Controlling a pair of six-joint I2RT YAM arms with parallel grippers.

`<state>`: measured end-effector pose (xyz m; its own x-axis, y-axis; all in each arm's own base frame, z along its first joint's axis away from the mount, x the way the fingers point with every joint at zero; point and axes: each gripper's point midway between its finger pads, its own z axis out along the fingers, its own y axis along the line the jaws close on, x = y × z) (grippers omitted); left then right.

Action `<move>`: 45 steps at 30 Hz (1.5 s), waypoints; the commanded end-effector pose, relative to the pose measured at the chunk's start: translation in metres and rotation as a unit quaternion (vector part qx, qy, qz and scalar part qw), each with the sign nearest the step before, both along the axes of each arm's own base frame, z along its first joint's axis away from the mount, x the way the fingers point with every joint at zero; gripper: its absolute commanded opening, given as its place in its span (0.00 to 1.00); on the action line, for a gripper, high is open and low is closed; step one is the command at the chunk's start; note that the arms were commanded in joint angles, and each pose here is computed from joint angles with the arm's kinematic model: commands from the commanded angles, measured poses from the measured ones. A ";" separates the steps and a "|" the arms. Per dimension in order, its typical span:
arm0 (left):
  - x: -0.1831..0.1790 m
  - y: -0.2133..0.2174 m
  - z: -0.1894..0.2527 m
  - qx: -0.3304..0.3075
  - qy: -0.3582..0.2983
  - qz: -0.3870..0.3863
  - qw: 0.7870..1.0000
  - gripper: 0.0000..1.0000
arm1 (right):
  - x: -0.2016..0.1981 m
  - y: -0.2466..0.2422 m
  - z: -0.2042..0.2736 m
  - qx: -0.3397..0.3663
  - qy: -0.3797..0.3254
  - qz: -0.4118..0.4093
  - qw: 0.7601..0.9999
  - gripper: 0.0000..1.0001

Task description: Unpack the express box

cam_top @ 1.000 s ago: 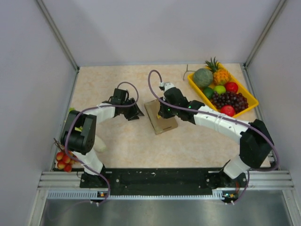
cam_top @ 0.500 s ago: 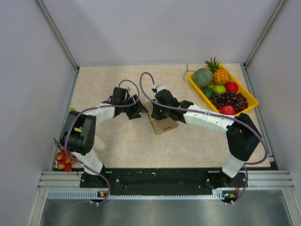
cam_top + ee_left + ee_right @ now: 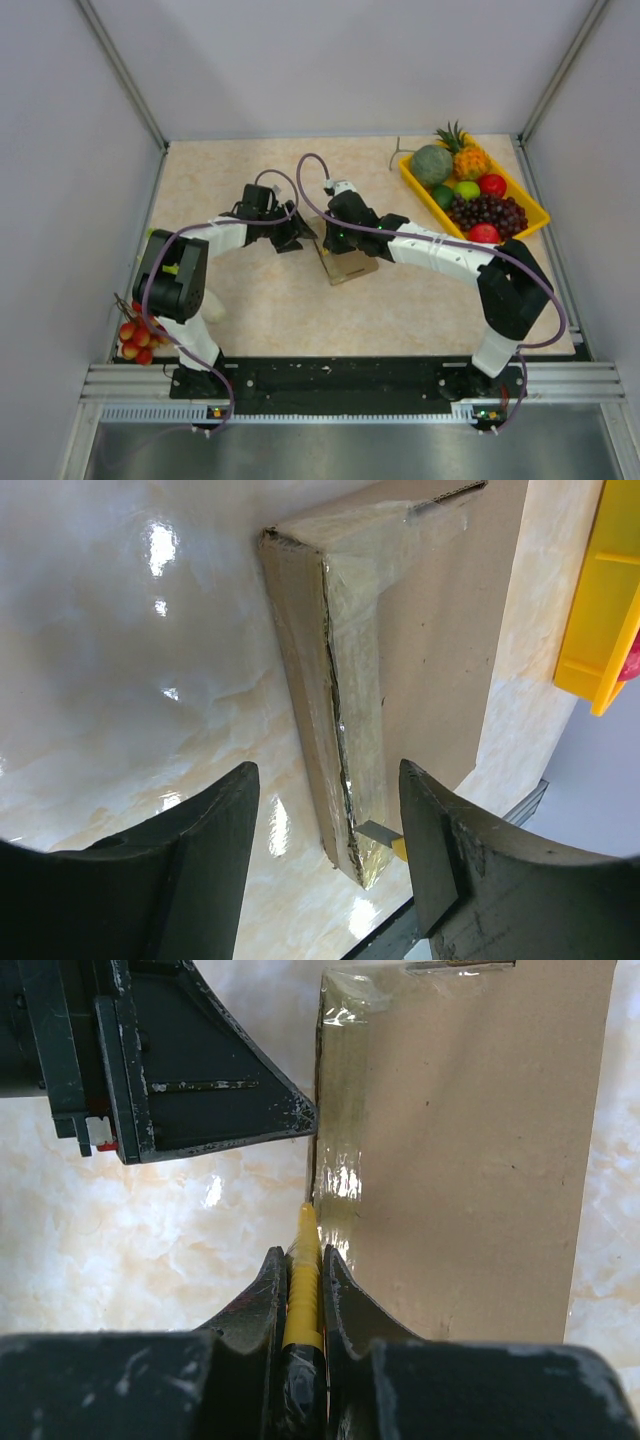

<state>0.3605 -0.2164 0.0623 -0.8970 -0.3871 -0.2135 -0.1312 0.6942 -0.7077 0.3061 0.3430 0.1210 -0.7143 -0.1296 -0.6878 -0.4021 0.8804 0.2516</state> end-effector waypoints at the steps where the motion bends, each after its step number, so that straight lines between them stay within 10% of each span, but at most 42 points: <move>1: 0.010 -0.005 0.011 -0.008 -0.024 -0.013 1.000 0.62 | 0.006 0.015 0.026 0.034 -0.031 0.003 0.999 0.00; 29: 0.017 -0.014 -0.006 -0.012 -0.009 -0.027 1.000 0.70 | -0.015 0.012 -0.006 -0.094 -0.054 0.019 0.994 0.00; 45: 0.011 0.011 -0.059 0.112 0.077 -0.030 0.990 0.43 | -0.023 -0.001 0.002 -0.169 -0.110 0.037 0.979 0.00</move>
<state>0.3784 -0.2307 0.0369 -0.9428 -0.3030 -0.1388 -0.1457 0.7495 -0.6458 0.2822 0.3486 0.1108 -0.5701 -0.3822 -0.7272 -0.4797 0.8735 -0.0831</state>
